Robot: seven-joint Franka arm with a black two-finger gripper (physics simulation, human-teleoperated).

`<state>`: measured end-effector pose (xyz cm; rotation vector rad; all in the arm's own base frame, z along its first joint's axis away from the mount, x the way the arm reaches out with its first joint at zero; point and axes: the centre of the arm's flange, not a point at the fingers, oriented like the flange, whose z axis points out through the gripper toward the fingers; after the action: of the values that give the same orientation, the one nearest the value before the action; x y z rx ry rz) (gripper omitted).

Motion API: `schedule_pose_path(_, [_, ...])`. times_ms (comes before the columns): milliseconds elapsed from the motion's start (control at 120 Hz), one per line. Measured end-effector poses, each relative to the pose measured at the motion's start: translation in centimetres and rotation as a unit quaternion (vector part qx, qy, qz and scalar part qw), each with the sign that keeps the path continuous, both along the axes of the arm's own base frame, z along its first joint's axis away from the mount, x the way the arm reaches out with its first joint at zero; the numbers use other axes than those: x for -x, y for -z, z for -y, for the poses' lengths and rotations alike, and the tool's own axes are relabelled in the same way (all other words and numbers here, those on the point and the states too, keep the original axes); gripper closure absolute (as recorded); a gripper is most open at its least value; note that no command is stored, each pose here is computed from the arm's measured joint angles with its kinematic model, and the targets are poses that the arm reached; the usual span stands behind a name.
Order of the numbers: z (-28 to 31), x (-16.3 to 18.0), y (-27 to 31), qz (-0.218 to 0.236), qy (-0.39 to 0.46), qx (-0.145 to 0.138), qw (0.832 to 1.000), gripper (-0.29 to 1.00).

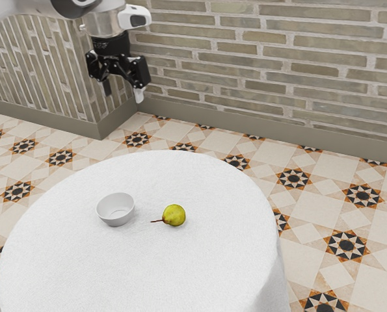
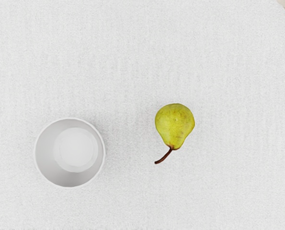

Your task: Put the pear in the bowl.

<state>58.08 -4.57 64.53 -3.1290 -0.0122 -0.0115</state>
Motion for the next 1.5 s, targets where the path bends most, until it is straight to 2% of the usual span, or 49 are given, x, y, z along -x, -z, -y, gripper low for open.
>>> schedule_pose_path(200, [0.0, 0.0, 0.1, -0.003, -0.008, -0.002, 1.000, 0.00])
schedule_pose_path(367, [2.5, -1.8, 0.8, 0.007, 0.003, -0.015, 1.000, 0.00])
schedule_pose_path(667, [0.4, -7.0, 11.5, -0.050, -0.027, -0.042, 0.997, 0.00])
schedule_pose_path(825, [0.1, -7.7, 15.9, -0.074, -0.030, -0.046, 0.996, 0.00])
schedule_pose_path(1000, [1.8, -7.1, 18.8, -0.083, -0.016, -0.035, 0.996, 0.00])
schedule_pose_path(1100, [4.4, -5.4, 20.1, -0.094, 0.004, -0.022, 0.995, 0.00])
schedule_pose_path(1275, [4.4, -1.8, 25.1, -0.130, 0.007, -0.019, 0.991, 0.00])
schedule_pose_path(1500, [4.9, 0.6, 28.5, -0.102, 0.019, -0.012, 0.995, 0.00])
